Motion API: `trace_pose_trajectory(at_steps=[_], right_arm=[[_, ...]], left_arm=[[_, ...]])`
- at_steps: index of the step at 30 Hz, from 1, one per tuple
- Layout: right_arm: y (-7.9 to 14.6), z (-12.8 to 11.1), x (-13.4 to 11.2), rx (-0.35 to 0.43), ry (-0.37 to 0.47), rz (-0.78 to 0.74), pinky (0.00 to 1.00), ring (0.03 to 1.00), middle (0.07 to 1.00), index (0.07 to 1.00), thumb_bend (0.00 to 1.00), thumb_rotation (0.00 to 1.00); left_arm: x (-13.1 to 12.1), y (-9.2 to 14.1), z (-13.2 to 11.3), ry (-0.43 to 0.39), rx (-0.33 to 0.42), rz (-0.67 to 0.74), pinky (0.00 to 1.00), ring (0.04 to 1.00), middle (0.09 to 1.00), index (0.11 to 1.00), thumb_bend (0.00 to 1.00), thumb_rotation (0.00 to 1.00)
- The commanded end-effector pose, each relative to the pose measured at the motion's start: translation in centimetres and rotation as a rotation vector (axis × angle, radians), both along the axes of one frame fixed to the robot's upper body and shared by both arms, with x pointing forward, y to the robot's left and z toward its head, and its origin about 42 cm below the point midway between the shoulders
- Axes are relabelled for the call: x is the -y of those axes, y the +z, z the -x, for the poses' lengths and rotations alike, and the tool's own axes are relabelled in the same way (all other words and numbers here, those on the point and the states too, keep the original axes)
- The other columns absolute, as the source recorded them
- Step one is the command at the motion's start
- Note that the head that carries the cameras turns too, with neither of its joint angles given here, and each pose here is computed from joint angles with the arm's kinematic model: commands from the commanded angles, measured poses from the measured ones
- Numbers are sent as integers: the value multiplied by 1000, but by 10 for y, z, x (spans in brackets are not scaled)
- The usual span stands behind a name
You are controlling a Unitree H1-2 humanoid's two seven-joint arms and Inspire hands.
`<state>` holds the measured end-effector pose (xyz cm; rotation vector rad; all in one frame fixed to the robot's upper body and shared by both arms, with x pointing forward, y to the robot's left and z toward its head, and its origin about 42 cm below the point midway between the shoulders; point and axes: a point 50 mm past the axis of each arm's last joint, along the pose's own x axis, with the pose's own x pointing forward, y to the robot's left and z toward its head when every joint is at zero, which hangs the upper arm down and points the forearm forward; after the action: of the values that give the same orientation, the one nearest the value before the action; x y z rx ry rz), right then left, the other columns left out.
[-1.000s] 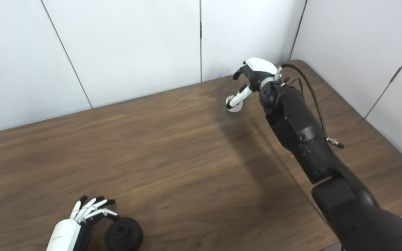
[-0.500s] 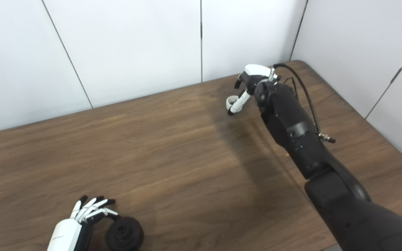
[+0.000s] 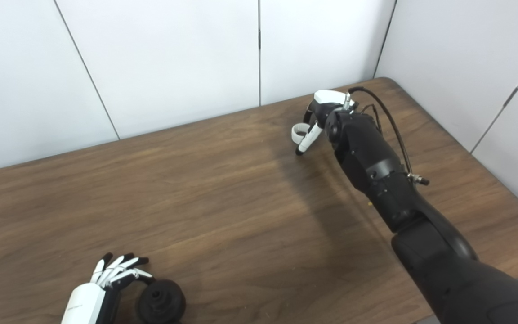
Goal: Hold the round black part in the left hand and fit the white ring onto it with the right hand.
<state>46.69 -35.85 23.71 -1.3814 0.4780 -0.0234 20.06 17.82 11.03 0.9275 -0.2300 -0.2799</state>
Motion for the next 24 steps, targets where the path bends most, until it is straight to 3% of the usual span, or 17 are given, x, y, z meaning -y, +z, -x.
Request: trace_pose_trajectory(at_steps=[1, 24], right_arm=[[34, -9, 3, 97, 1, 43, 1000, 1000, 971, 729, 842, 287], [31, -10, -2, 156, 30, 35, 1000, 1000, 941, 675, 820, 237]], left_arm=[[-2, -2, 4, 5, -20, -28, 1000, 885, 803, 486, 523, 57], [2, 0, 5, 6, -26, -35, 1000, 891, 805, 486, 523, 57]])
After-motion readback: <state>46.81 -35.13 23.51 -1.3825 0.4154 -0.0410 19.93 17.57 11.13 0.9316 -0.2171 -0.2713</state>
